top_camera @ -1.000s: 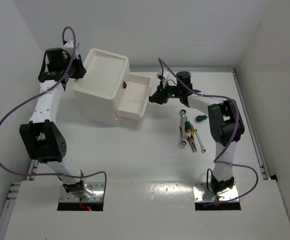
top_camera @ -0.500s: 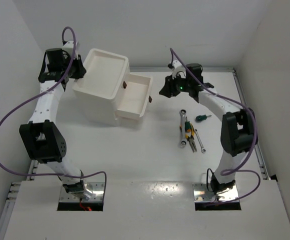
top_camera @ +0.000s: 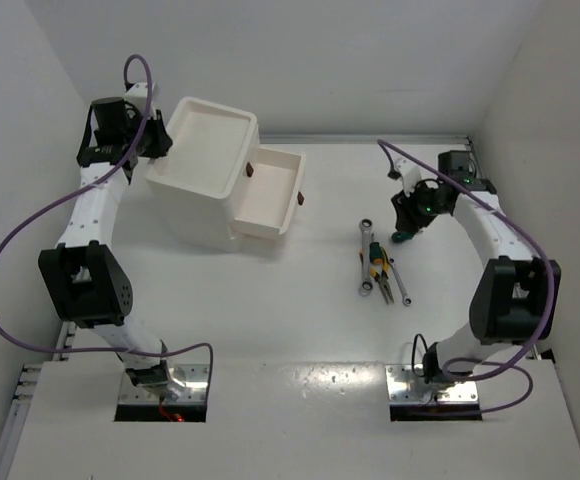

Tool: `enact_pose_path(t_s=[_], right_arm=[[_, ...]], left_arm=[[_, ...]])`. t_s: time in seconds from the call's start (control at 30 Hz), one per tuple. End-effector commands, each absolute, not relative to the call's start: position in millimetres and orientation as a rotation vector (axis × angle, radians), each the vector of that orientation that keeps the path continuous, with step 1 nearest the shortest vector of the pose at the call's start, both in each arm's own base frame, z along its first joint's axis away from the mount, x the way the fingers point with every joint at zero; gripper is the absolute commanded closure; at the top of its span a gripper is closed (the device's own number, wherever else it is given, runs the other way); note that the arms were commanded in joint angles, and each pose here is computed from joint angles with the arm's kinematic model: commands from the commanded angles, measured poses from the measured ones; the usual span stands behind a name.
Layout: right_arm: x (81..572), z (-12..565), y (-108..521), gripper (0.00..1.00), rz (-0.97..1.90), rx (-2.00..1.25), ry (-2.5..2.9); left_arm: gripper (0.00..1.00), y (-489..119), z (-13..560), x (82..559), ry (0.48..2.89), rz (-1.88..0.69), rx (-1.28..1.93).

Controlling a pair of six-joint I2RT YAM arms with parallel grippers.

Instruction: Sort the tools into containers

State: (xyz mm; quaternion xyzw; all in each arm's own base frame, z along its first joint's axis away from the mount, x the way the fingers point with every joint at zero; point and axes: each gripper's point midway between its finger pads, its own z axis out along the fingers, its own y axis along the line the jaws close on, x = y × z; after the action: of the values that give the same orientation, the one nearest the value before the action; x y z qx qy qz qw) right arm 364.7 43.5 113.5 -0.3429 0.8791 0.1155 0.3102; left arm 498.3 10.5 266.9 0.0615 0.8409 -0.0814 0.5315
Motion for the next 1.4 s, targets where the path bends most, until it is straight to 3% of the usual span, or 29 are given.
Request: enact_pose_path(t_s=[0.0, 0.1, 0.17, 0.5, 1.1, 1.13, 1.23, 1.27, 1.37], right_arm=[[352, 117, 34, 0.53, 0.348, -1.336, 2.085], [359, 116, 30, 0.48, 0.413, -1.375, 2.05], [367, 105, 22, 0.39, 0.411, -1.448, 2.006], [395, 64, 9, 0.31, 0.388, -1.638, 1.924], [387, 10, 13, 0.31, 0.53, -1.843, 1.985], [383, 6, 11, 0.32, 0.547, -1.849, 2.003], [385, 4, 13, 0.49, 0.544, -1.865, 2.002], [385, 4, 13, 0.66, 0.544, -1.866, 2.002], [383, 1, 13, 0.94, 0.558, -1.856, 2.018]], left_arm=[[1.0, -30, 188, 457, 2.298, -0.429, 0.11], [1.0, -32, 184, 457, 2.305, -0.442, 0.112], [1.0, -32, 184, 457, 2.305, -0.442, 0.112], [1.0, -26, 180, 456, 2.316, -0.429, 0.095], [1.0, -20, 178, 458, 2.33, -0.388, 0.075], [1.0, -20, 177, 458, 2.329, -0.383, 0.086], [1.0, -18, 177, 458, 2.331, -0.372, 0.082], [1.0, -18, 177, 458, 2.331, -0.372, 0.082], [1.0, -18, 173, 456, 2.339, -0.374, 0.08]])
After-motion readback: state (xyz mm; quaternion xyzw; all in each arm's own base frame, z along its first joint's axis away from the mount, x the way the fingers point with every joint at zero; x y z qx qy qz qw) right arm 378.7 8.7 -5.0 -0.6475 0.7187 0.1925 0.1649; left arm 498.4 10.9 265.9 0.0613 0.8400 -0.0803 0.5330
